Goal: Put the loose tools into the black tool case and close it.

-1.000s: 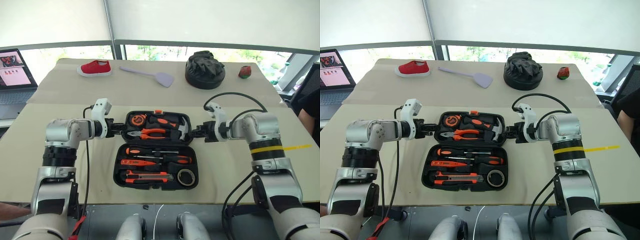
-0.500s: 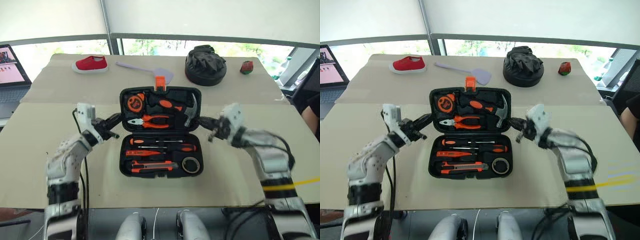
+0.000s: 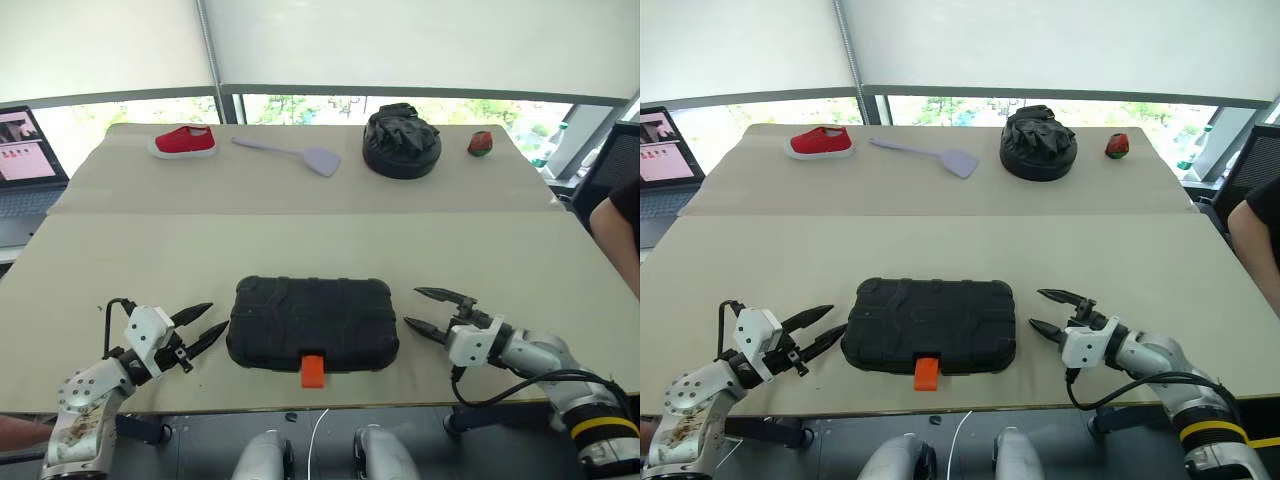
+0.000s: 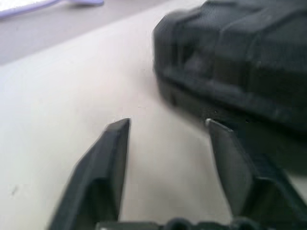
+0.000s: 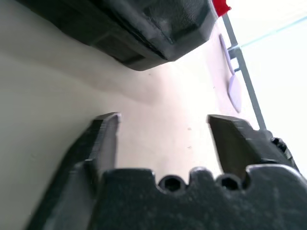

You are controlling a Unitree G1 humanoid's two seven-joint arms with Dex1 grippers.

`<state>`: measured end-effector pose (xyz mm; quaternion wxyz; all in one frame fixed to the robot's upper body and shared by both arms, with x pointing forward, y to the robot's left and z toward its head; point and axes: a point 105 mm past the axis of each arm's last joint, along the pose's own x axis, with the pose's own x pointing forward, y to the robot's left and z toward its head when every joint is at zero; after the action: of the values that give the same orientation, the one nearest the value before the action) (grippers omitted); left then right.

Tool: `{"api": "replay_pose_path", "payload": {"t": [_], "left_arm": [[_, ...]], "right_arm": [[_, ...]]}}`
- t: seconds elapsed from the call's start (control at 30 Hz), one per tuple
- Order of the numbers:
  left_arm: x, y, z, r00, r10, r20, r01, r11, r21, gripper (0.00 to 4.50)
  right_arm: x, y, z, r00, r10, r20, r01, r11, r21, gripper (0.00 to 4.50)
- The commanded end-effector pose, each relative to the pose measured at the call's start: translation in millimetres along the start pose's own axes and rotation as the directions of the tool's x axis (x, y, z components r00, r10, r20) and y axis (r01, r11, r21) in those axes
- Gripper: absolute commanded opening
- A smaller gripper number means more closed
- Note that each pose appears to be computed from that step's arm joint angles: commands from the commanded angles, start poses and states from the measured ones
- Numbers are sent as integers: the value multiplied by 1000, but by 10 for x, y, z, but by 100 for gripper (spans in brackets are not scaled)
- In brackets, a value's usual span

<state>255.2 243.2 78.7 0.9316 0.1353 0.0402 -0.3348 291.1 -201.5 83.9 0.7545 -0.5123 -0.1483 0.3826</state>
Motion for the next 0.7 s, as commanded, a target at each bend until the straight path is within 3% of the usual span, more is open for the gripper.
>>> {"api": "replay_pose_path", "payload": {"t": [0.03,0.13,0.3,0.4,0.5,0.7], "left_arm": [[-11,138,93,1000,-11,-21,12,1000,15,328],[57,214,158,999,-20,-26,20,1000,11,328],[439,327,436,995,-95,17,95,995,15,185],[680,360,501,991,-136,-5,136,990,40,97],[903,407,477,974,-185,-130,197,977,83,8],[1087,321,461,946,-274,-174,289,955,65,8]], "right_arm": [[-291,-104,-152,994,-21,-104,38,986,165,370],[-306,-111,50,999,13,-29,-4,964,267,279],[-301,114,511,963,232,138,-268,778,568,109],[-237,160,727,936,287,206,-352,719,599,15],[-247,473,859,832,506,225,-539,646,541,0],[-60,619,1004,777,573,260,-613,596,519,0]]}}
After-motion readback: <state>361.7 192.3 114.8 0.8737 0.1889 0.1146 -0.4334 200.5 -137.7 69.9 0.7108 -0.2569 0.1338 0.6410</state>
